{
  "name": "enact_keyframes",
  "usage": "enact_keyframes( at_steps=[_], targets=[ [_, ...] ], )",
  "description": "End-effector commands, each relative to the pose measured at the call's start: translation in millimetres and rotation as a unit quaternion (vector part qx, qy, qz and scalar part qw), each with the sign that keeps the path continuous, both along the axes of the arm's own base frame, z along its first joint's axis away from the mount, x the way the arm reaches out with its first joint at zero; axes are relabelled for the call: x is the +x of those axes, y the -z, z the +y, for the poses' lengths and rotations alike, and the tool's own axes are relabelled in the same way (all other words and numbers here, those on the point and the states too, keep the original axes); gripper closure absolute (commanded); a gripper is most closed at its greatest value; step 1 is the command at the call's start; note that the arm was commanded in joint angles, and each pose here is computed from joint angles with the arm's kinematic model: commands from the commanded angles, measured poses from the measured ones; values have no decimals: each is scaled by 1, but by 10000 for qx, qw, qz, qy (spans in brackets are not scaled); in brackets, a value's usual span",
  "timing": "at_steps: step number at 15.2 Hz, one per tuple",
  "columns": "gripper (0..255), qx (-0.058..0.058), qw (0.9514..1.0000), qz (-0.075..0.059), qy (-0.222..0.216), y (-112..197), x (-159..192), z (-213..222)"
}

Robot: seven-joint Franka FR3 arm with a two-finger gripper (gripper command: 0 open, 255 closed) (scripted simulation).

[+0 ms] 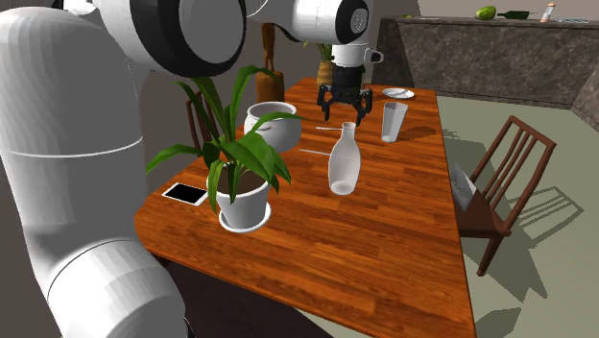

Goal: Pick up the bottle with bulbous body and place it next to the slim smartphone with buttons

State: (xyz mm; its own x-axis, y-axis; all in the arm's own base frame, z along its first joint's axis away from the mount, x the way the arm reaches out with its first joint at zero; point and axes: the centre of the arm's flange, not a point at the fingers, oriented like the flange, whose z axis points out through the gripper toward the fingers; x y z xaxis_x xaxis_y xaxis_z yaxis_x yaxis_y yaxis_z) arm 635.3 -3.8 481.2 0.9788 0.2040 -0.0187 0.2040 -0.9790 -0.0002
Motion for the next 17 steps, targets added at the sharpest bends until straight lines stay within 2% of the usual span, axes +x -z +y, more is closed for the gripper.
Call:
enact_keyframes(
  at_steps=[1, 4, 11, 17],
  targets=[
    [0, 44, 10000, -21, -3, 5, 27, -2],
    [0, 105, 9999, -46, -6, 12, 62, -3],
    [0, 105, 9999, -46, -6, 49, 62, -2],
    [0, 105, 9999, -46, -6, 52, 62, -2]
  ],
)
